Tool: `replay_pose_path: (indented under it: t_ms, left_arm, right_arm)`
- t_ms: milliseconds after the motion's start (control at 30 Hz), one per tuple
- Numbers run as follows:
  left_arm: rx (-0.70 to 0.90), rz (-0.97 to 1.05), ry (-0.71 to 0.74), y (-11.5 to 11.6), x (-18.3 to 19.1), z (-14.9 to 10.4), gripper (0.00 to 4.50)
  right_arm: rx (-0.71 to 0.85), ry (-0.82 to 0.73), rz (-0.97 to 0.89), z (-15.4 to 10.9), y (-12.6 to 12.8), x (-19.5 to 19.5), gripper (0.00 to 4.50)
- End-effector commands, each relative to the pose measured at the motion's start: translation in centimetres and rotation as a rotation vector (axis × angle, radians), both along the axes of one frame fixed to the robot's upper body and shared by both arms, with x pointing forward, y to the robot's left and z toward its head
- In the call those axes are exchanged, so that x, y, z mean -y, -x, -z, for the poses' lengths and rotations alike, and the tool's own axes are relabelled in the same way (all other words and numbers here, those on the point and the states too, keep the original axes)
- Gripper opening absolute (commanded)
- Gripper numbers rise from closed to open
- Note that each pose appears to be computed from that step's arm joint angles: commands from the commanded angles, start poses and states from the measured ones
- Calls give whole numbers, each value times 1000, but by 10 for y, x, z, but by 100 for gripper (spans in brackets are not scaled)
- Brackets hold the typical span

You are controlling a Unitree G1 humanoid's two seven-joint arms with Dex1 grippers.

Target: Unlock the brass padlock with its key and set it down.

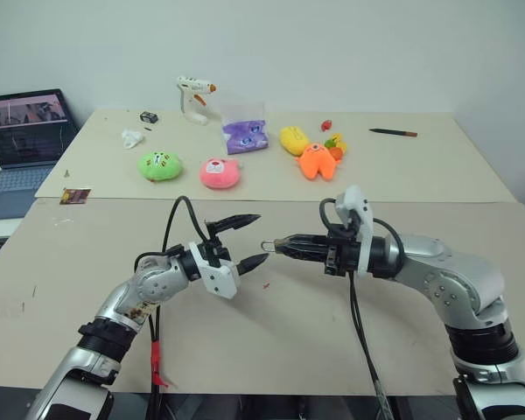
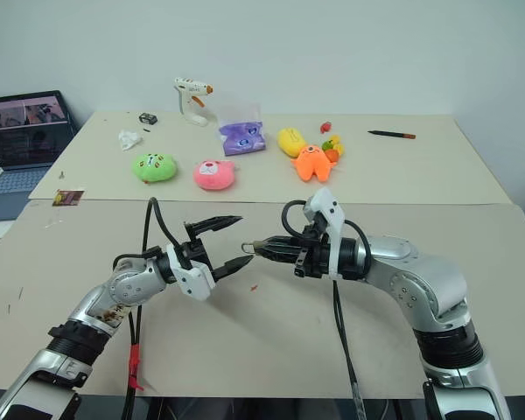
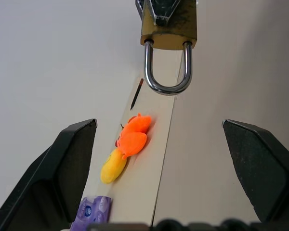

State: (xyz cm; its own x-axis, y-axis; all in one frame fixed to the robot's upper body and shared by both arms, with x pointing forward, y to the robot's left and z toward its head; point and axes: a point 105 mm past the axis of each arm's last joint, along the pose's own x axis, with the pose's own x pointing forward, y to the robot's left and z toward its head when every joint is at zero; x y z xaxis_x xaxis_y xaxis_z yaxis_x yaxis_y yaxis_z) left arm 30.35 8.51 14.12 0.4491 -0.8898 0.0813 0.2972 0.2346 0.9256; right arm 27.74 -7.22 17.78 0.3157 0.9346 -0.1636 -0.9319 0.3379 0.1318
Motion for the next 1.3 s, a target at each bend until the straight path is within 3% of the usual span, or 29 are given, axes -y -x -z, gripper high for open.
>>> replay_pose_path:
  t_ms: [33, 167, 333, 467, 600, 1033, 1300]
  left_arm:
    - [-19, -4, 69, -2, -3, -12, 338]
    - [-144, -7, 141, -6, -3, -11, 175]
    - [-351, -27, 249, -20, -11, -11, 11]
    - [-693, 40, 414, -25, -9, -10, 11]
    - [-1011, 188, 446, -9, 1, -8, 11]
    - [-1195, 315, 536, 3, 9, -32, 11]
    - [-1266, 377, 418, 33, 24, -21, 11]
  right_arm:
    - [63, -25, -6, -17, 0, 1, 9]
    - [67, -30, -11, -19, 2, 1, 9]
    - [74, -22, -27, -21, 9, 4, 9]
    - [79, -9, -25, -20, 11, 9, 9]
    - [81, -11, -30, -22, 13, 10, 9]
    - [44, 20, -65, -11, 23, 10, 9]
    - [53, 24, -57, -10, 19, 10, 9]
